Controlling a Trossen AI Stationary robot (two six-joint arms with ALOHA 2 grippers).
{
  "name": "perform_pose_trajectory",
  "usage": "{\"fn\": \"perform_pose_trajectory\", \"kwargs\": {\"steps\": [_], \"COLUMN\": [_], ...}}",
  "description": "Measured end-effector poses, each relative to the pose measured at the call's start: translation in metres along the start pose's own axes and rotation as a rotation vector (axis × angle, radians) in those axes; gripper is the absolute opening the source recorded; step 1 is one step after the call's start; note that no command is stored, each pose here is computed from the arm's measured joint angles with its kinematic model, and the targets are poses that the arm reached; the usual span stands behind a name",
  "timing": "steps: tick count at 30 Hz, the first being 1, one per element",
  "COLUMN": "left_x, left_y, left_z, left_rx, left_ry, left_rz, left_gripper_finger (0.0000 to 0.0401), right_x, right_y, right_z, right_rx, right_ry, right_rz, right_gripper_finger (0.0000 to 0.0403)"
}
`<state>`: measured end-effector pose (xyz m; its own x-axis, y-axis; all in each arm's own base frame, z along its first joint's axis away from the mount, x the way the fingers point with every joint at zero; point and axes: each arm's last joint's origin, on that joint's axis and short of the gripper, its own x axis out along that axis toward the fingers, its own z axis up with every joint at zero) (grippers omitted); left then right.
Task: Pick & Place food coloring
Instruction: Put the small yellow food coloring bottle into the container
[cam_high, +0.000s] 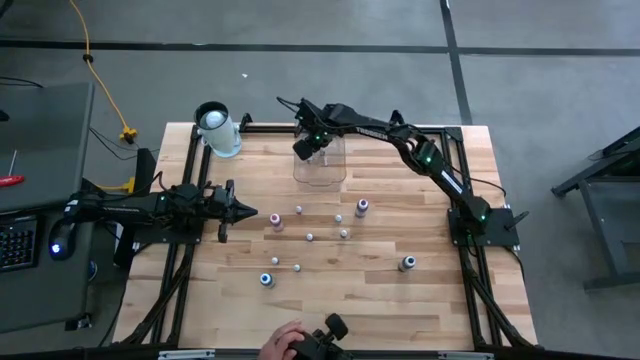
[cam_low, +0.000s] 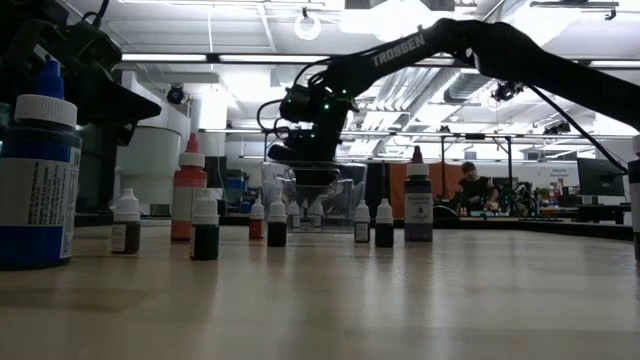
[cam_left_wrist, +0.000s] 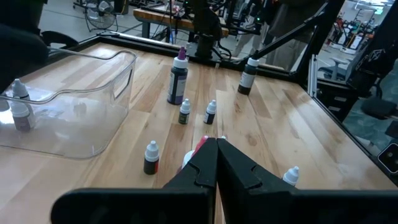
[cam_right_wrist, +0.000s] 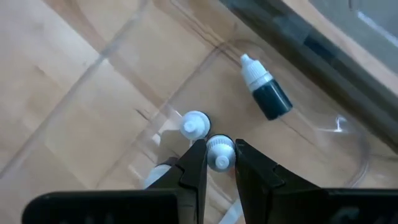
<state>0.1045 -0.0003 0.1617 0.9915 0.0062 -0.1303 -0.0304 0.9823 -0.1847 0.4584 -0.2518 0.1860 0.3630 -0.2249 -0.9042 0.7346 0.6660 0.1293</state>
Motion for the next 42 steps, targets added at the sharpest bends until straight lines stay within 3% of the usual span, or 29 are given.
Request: {"fn": "perform_pose_trajectory", "kwargs": {"steps": [5,20,30,42], "left_x": [0.0,0.0,0.0,0.0], "left_y": [0.0,0.0,0.0,0.0], "left_z": [0.0,0.0,0.0,0.0], "left_rx": [0.0,0.0,0.0,0.0], "left_ry": [0.0,0.001,0.001,0.0], "left_rz": [0.0,-0.001,-0.001,-0.001], "left_gripper_finger": [0.0001,0.0001,0.0001,0.0001], "right_x": [-0.0002,-0.0002,-0.0002,-0.0002], "right_y": [-0.0013,-0.0023,-0.0019,-0.0022], "right_z": [-0.0026,-0.0033,-0.0034,-0.0032], "right_rx": [-0.044,0.004,0.005,0.005], "right_ry": [0.024,0.042,0.047,0.04], "right_rz": [-0.021,-0.003,0.012,-0.004], "right_gripper_finger": [0.0058,0.0059,0.0095,0.0101]}}
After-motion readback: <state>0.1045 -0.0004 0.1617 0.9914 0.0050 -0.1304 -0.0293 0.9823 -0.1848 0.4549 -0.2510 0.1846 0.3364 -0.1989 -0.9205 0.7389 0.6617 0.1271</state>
